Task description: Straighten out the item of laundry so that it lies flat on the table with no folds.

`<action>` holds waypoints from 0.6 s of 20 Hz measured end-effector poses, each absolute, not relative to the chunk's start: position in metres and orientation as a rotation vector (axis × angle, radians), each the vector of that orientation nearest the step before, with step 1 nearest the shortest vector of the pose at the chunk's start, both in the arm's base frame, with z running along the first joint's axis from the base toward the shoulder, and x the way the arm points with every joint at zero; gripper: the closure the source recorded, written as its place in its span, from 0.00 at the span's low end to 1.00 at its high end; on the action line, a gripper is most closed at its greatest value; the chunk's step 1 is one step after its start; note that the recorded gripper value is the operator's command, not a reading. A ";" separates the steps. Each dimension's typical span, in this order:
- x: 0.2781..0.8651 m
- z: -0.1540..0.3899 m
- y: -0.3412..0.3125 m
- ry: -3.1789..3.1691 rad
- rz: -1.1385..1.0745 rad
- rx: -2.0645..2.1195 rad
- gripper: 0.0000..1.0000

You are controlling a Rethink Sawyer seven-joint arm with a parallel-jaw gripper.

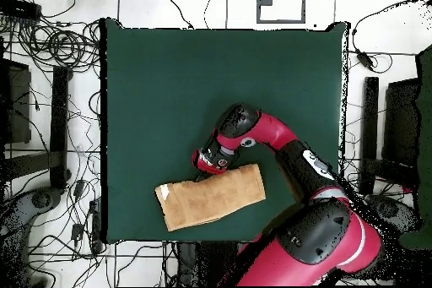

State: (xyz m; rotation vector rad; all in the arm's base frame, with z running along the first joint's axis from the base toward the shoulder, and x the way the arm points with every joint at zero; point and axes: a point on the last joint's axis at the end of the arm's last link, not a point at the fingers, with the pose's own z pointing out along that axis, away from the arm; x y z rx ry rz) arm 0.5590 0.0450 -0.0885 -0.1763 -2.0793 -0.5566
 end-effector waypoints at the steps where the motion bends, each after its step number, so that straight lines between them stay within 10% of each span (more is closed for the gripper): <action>1: 0.556 -0.089 0.048 -2.077 -0.562 -0.175 1.00; 9: 0.548 -0.085 0.053 -2.064 -0.565 -0.163 1.00; 10: 0.548 -0.083 0.055 -2.072 -0.568 -0.163 0.00; 12: 0.548 -0.082 0.056 -2.077 -0.570 -0.165 0.00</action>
